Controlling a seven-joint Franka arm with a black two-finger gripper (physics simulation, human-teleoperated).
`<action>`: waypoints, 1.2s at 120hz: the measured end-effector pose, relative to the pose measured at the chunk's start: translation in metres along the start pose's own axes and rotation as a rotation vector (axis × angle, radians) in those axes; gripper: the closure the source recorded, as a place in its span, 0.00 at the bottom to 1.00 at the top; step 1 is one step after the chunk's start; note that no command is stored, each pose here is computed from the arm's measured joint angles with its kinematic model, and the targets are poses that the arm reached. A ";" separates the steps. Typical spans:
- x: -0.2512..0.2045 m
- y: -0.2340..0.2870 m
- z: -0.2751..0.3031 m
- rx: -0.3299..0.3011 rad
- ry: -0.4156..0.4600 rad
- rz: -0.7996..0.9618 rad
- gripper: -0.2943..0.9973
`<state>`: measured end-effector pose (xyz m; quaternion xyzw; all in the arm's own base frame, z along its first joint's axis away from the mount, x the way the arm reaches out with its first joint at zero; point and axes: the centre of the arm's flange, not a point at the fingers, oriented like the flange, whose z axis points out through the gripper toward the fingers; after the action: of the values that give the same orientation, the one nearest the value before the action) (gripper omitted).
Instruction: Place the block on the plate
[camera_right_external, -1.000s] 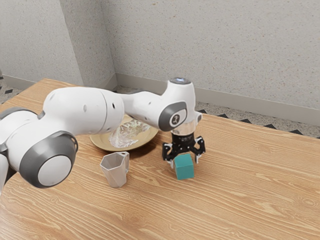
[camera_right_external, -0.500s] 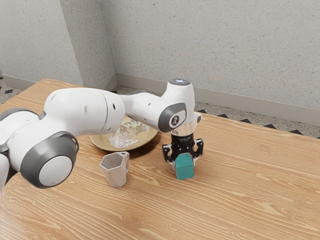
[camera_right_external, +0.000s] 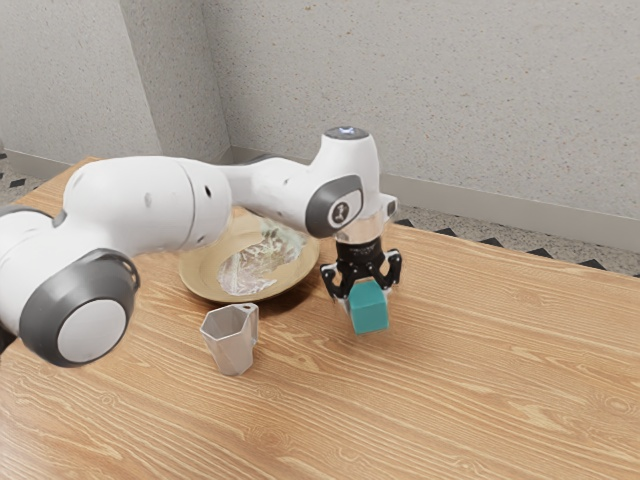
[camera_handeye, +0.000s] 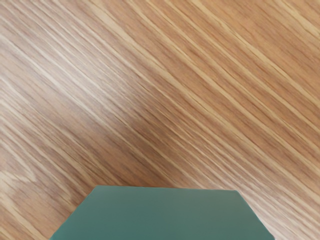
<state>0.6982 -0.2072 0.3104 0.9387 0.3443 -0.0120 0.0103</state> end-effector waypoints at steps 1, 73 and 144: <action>0.001 -0.001 -0.001 -0.002 0.001 -0.002 0.46; 0.136 -0.098 -0.092 -0.098 0.106 -0.196 0.46; 0.225 -0.187 -0.050 -0.088 0.144 -0.348 0.46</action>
<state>0.7490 0.0823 0.3515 0.8620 0.5016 0.0686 0.0248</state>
